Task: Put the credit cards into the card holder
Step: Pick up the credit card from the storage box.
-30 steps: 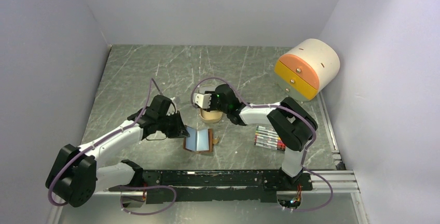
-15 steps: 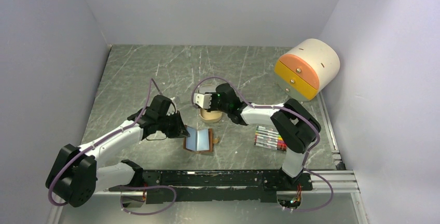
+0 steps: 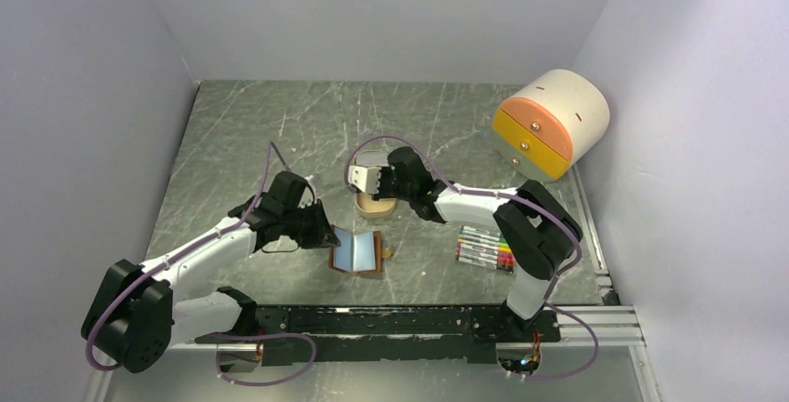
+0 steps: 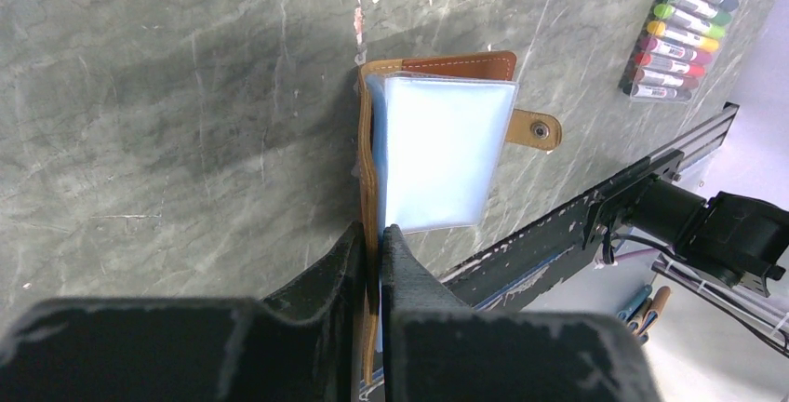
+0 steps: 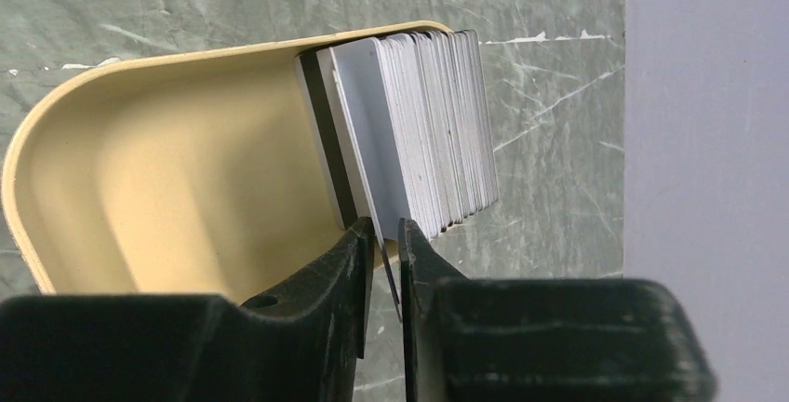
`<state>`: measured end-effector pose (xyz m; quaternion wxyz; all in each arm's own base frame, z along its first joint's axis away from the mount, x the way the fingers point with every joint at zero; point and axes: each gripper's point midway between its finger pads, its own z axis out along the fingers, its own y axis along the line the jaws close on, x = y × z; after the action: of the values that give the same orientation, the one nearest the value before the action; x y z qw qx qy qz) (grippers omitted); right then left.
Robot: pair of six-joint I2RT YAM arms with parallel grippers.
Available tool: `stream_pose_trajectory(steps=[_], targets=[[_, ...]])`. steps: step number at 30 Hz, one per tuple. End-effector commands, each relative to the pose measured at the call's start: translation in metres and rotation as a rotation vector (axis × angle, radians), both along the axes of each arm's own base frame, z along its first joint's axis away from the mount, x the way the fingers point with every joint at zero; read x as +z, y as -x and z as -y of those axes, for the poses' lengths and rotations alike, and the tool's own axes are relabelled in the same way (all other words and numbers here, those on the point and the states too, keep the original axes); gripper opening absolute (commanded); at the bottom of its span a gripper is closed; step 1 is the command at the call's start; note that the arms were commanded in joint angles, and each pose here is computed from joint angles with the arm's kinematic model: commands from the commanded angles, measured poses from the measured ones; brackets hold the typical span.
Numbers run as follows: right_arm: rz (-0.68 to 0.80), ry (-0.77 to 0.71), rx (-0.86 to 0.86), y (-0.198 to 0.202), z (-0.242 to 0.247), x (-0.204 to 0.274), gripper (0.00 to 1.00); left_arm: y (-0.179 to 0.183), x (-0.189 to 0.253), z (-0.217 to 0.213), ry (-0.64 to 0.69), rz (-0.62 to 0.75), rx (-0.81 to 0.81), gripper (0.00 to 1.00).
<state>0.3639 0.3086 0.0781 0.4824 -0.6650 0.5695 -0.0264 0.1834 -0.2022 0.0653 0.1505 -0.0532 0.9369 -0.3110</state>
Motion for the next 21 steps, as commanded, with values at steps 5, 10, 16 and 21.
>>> stream_pose_trajectory(steps=[5, 10, 16, 21], targets=[[0.024, -0.021, 0.002, -0.007, -0.004, 0.018, 0.25, -0.003, 0.01, 0.007, 0.056, 0.03, -0.01, 0.09], [0.01, -0.032, 0.009, -0.012, -0.007, 0.015, 0.17, -0.002, 0.011, 0.006, 0.054, 0.031, -0.008, 0.09], [-0.012, -0.06, 0.01, -0.018, -0.01, 0.021, 0.08, -0.002, 0.01, 0.005, 0.047, 0.031, -0.005, 0.09], [-0.04, -0.107, -0.002, -0.013, -0.01, 0.039, 0.0, -0.004, 0.007, 0.004, 0.04, 0.03, 0.002, 0.09]])
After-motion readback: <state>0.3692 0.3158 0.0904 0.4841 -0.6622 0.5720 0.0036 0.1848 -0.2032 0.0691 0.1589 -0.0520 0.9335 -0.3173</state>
